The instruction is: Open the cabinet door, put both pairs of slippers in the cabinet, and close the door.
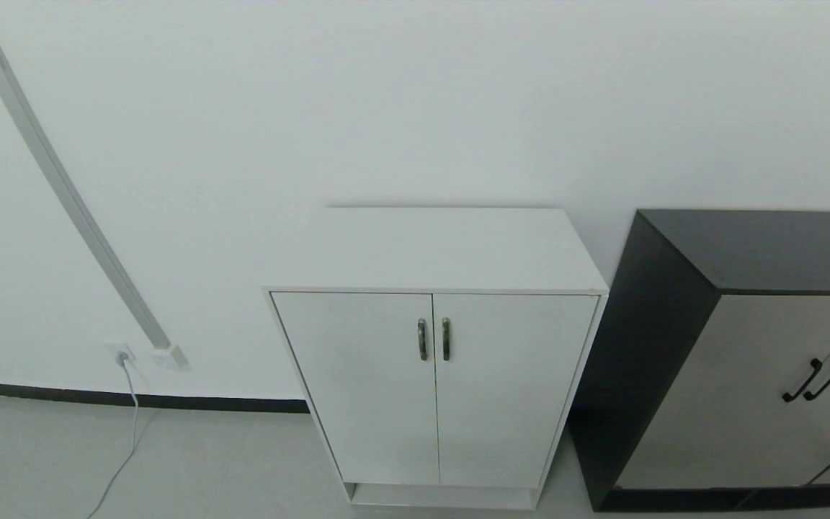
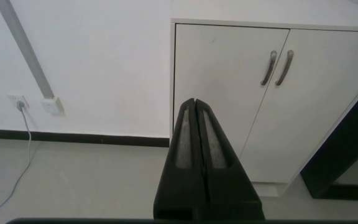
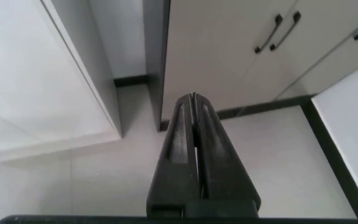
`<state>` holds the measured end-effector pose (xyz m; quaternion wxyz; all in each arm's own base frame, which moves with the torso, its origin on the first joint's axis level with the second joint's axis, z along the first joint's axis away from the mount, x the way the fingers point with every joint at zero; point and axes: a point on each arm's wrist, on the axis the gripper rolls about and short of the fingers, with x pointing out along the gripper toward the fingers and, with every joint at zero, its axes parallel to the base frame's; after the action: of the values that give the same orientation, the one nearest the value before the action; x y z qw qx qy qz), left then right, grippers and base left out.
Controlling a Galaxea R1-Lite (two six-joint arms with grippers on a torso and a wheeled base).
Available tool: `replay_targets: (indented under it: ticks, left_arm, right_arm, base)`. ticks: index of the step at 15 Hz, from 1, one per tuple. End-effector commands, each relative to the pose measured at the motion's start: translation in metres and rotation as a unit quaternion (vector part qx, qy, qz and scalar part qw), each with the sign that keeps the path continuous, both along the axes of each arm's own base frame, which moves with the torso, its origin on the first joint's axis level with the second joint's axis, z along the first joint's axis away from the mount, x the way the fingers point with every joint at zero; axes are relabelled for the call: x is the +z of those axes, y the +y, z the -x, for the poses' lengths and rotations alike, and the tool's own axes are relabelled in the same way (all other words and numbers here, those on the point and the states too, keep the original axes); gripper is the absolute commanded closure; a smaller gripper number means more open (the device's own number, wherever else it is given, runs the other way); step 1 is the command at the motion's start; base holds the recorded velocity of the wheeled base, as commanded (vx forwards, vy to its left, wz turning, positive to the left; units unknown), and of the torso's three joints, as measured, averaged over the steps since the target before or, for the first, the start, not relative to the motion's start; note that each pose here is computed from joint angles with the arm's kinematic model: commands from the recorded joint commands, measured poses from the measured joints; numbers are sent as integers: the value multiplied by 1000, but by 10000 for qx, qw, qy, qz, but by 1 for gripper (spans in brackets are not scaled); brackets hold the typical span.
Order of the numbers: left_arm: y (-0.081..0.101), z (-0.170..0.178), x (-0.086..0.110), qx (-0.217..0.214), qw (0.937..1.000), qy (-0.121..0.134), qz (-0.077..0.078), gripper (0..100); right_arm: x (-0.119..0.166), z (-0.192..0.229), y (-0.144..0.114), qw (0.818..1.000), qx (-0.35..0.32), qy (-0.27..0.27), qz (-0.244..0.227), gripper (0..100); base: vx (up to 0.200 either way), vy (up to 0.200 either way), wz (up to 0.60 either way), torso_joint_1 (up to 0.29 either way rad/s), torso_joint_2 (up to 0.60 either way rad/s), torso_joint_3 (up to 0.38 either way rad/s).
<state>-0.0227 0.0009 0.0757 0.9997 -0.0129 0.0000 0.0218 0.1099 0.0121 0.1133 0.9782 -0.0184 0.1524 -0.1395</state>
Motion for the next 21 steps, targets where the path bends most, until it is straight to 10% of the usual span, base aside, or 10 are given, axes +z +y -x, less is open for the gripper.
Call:
replay_targets:
  ticks: [1,13,21]
  left_arm:
    - [0,0,0,4,10000,-3,2,100]
    - [0,0,0,4,10000,-3,2,100]
    - [0,0,0,4,10000,-3,2,100]
  right_arm:
    - [4,36,-6,9993,217,-291,-117,100]
    - [-30,97,-9,9697,2383,344,-425,100]
    - [-35,111,-12,9828,1826,-133,-251,100]
  base:
    - [0,0,0,0,0,0]
    - [0,0,0,0,0,0]
    - [0,0,0,0,0,0]
